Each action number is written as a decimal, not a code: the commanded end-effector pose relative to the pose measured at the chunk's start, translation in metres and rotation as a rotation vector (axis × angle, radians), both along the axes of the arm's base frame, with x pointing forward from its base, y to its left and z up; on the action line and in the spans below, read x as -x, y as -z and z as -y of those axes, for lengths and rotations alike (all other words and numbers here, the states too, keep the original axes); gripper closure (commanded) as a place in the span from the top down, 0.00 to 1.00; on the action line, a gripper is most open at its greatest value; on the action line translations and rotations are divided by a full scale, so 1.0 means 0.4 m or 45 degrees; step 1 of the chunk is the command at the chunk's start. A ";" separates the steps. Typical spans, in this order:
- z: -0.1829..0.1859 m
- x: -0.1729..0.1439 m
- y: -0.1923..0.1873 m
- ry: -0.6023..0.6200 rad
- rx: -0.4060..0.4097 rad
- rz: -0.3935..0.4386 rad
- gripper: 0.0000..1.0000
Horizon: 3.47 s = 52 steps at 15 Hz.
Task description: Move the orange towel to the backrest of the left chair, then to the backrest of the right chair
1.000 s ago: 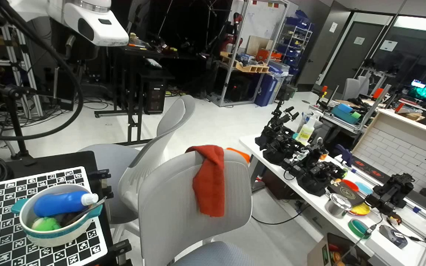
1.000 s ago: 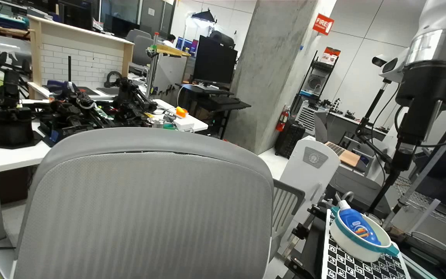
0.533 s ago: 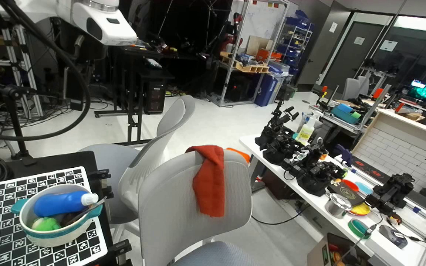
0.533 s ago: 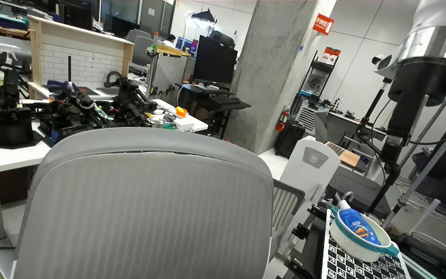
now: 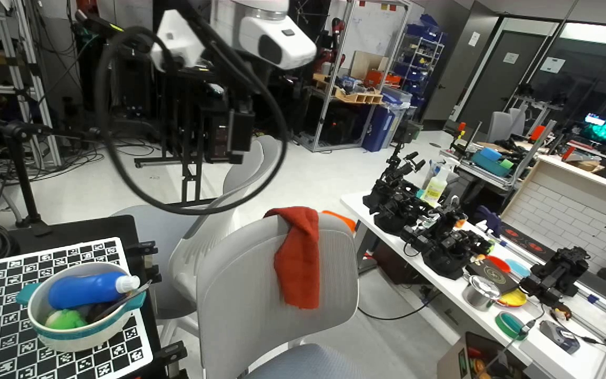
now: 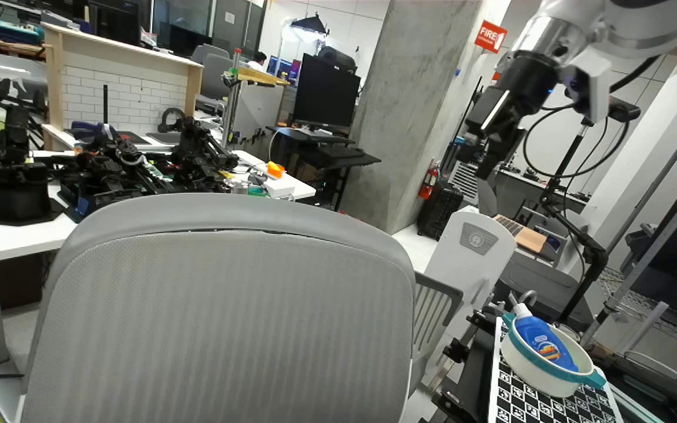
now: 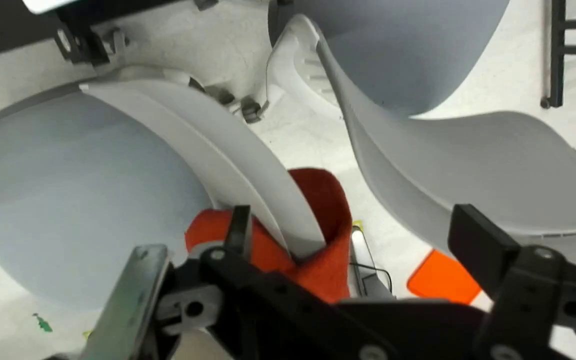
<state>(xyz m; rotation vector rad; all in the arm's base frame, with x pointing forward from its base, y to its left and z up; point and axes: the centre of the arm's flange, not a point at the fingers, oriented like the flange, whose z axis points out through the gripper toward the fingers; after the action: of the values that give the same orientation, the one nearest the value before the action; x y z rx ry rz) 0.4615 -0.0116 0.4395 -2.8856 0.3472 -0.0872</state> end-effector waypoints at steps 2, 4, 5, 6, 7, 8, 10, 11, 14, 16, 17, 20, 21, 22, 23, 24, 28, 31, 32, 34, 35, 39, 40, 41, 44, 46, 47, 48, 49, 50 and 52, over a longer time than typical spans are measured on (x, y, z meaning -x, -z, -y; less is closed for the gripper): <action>0.032 -0.284 0.024 0.071 -0.014 0.104 1.00; 0.029 -0.382 0.067 0.130 -0.014 0.134 1.00; 0.029 -0.427 0.099 0.161 -0.014 0.126 1.00; 0.024 -0.470 0.131 0.192 -0.006 0.101 1.00; 0.022 -0.509 0.160 0.226 0.001 0.077 1.00; 0.020 -0.544 0.189 0.257 -0.002 0.047 1.00; 0.008 -0.608 0.234 0.343 0.013 -0.018 1.00; 0.004 -0.632 0.251 0.385 0.022 -0.039 1.00; -0.026 -0.665 0.272 0.528 0.109 -0.148 1.00; -0.057 -0.651 0.263 0.591 0.164 -0.209 1.00; -0.073 -0.642 0.257 0.617 0.187 -0.232 1.00; -0.098 -0.620 0.268 0.653 0.215 -0.283 1.00; -0.098 -0.613 0.279 0.666 0.228 -0.299 1.00; -0.093 -0.604 0.291 0.682 0.234 -0.308 1.00; -0.086 -0.599 0.305 0.696 0.237 -0.311 1.00; -0.080 -0.594 0.319 0.712 0.244 -0.320 1.00; -0.056 -0.556 0.389 0.763 0.262 -0.362 1.00; -0.057 -0.527 0.449 0.774 0.260 -0.384 1.00; -0.059 -0.519 0.467 0.779 0.259 -0.383 1.00; -0.055 -0.508 0.504 0.781 0.255 -0.360 0.88; -0.051 -0.504 0.525 0.780 0.249 -0.333 0.74; -0.008 -0.516 0.548 0.787 0.215 -0.205 0.42; 0.003 -0.520 0.544 0.792 0.204 -0.180 0.34; 0.015 -0.525 0.532 0.798 0.194 -0.154 0.27; 0.039 -0.531 0.496 0.809 0.177 -0.104 0.05; 0.048 -0.522 0.464 0.806 0.170 -0.083 0.00; 0.048 -0.516 0.439 0.802 0.165 -0.072 0.00; 0.046 -0.513 0.411 0.795 0.158 -0.060 0.02; 0.043 -0.507 0.374 0.787 0.146 -0.046 0.02; 0.035 -0.501 0.329 0.781 0.132 -0.027 0.02; 0.027 -0.498 0.243 0.769 0.110 0.017 0.02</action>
<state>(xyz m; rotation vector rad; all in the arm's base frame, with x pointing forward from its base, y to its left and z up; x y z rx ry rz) 0.6793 -0.0267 0.2889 -2.7810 1.2736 -0.1766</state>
